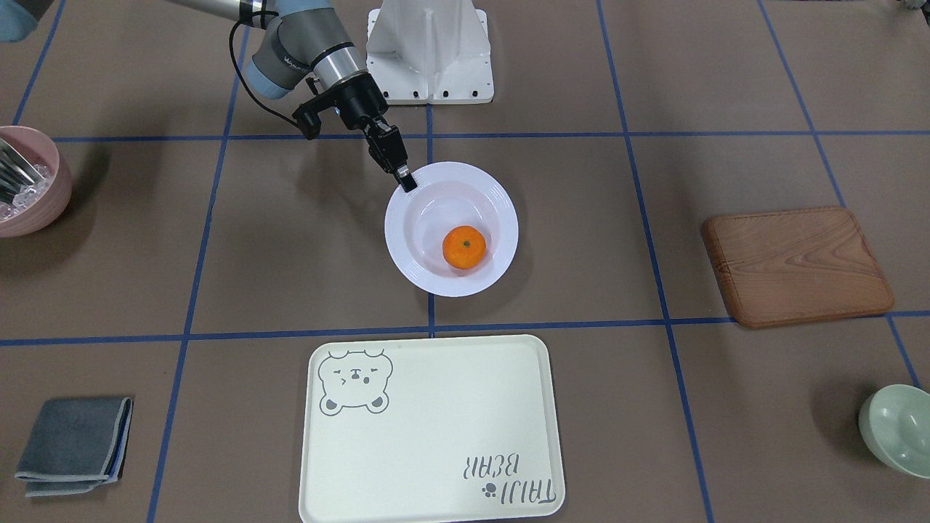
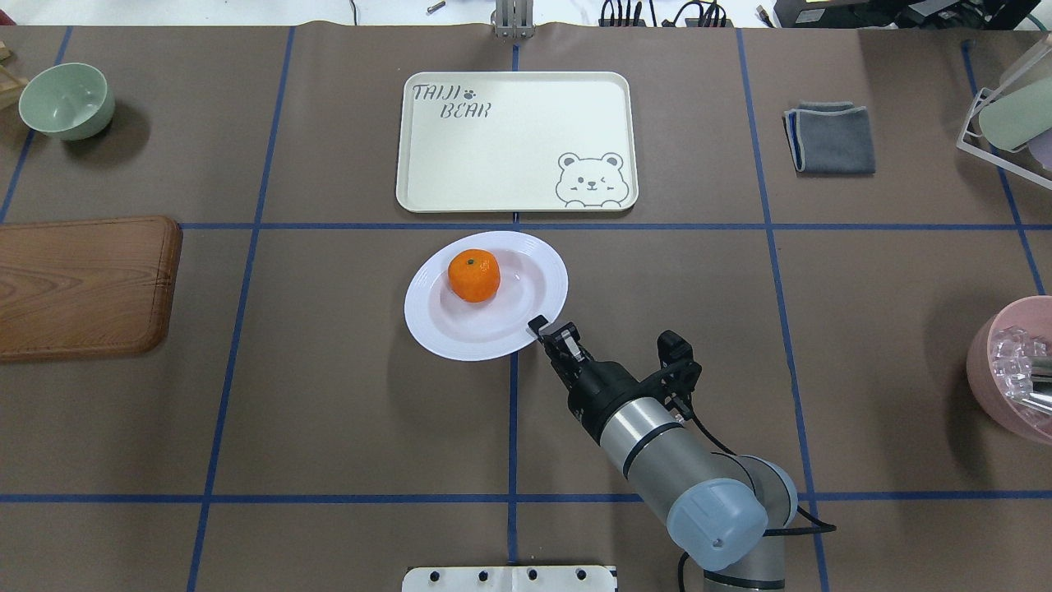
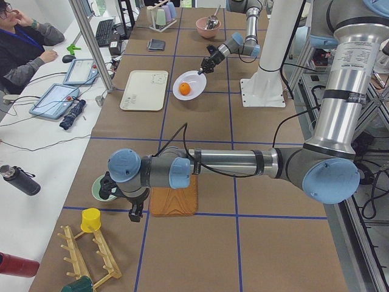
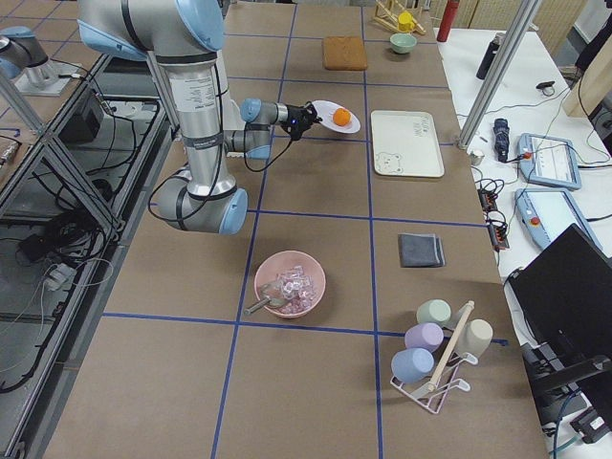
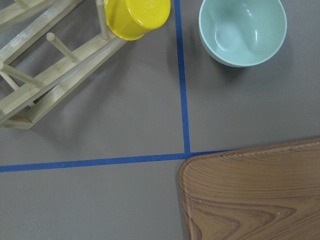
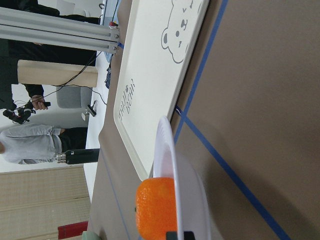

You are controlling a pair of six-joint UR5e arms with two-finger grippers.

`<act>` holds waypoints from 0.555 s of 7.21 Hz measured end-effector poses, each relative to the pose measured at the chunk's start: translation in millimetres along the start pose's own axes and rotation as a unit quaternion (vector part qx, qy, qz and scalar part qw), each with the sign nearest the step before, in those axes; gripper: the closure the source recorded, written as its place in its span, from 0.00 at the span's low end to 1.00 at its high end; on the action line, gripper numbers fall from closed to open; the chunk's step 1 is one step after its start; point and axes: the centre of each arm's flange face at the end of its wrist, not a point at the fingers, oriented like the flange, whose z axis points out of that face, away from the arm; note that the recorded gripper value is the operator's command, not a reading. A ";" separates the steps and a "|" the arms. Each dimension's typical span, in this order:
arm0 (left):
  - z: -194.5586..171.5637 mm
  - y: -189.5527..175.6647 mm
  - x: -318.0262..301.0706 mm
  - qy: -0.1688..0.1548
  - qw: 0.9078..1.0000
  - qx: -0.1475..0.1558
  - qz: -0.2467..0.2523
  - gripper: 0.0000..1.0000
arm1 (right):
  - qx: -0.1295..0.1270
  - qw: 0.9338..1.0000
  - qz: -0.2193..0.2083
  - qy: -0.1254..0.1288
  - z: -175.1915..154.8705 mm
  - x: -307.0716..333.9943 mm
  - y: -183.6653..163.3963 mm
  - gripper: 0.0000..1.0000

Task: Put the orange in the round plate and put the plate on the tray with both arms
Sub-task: 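Lift the plate with the right gripper and carry it onto the cream tray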

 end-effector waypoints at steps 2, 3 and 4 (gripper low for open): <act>-0.4 -0.3 0.4 0.000 1.000 0.001 0.001 0.02 | 0.015 0.999 0.012 -0.026 11.8 -24.4 -19.9 1.00; -0.6 -0.4 0.7 0.000 1.000 0.002 0.000 0.02 | 0.030 0.998 0.022 -0.040 26.7 -42.9 -35.4 1.00; -2.5 -0.7 2.4 -0.002 1.000 0.003 -0.003 0.02 | 0.051 0.997 0.030 -0.046 53.3 -56.3 -54.3 1.00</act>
